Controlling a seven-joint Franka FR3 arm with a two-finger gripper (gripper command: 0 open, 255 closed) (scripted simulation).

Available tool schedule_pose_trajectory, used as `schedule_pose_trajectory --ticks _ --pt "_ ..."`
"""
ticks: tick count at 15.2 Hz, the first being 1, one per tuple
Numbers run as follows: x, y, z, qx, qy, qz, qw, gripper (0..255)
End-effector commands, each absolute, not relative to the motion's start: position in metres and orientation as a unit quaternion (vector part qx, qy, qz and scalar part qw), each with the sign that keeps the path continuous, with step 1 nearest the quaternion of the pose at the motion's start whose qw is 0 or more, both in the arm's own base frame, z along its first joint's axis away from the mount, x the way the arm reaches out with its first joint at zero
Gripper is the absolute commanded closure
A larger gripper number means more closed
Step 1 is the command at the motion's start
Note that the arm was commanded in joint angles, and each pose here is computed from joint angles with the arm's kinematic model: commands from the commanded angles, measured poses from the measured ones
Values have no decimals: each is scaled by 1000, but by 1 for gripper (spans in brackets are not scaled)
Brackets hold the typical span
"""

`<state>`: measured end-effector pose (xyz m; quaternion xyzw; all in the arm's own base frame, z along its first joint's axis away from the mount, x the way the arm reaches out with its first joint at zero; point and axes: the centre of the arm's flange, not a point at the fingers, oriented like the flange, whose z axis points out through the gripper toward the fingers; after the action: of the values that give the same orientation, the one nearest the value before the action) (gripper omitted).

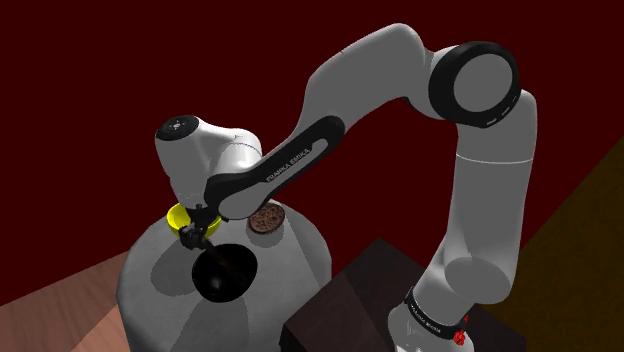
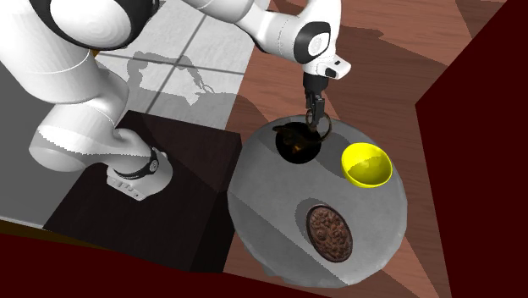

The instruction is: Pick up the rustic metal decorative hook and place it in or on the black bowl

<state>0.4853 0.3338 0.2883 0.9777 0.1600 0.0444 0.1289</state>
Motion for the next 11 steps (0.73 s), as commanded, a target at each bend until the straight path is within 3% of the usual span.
schedule_pose_trajectory --ticks 1,3,11 --pt "483 340 309 978 160 44 129 0" --pt "480 345 332 978 160 44 129 0" --pt "480 345 332 978 160 44 129 0"
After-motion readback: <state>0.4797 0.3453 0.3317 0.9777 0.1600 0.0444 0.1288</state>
